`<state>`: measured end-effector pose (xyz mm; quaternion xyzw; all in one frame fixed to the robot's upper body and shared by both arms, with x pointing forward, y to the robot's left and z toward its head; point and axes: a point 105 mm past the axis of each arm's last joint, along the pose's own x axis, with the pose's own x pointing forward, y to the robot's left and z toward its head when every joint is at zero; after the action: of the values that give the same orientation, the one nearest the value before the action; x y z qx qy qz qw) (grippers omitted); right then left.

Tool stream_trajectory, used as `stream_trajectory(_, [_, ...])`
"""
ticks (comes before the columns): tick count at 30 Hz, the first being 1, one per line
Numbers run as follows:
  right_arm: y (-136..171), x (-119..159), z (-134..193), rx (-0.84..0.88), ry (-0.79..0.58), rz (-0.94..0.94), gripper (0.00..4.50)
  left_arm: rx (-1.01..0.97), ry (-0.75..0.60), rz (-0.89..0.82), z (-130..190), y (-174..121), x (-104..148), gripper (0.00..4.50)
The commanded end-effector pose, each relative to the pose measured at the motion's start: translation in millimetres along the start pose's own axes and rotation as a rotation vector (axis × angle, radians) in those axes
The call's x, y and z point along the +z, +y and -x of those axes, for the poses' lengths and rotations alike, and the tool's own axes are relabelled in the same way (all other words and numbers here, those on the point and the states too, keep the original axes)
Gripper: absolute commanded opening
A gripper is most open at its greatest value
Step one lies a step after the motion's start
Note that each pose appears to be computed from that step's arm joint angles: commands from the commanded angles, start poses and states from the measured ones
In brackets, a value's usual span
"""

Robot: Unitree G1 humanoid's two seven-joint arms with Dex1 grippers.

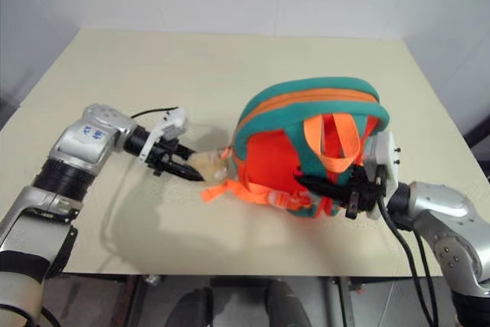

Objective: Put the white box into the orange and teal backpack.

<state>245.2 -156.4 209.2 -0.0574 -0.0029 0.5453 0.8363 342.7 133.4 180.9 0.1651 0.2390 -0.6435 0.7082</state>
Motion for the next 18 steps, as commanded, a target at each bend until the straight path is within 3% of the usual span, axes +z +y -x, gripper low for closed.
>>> stream_trajectory(1, [0.8,15.3,13.8,0.014,0.036,0.078,2.39,0.086,-0.094,-0.070,22.2,-0.7,15.4,4.00])
stream_trajectory(3, [-2.9,19.3,23.8,0.000,0.065,0.098,3.06,0.105,-0.160,-0.088,33.0,-3.0,20.4,4.50])
stream_trajectory(7, [-12.4,23.9,46.5,-0.039,0.122,0.123,4.44,0.154,-0.221,-0.113,49.7,-3.4,17.2,4.50])
stream_trajectory(14, [-37.5,34.7,112.9,-0.219,0.217,0.184,4.48,0.234,-0.390,-0.251,88.3,-10.0,16.0,4.50])
stream_trajectory(18, [-39.2,36.9,138.5,-0.283,0.213,0.175,4.48,0.285,-0.350,-0.257,105.2,-7.1,0.5,4.50])
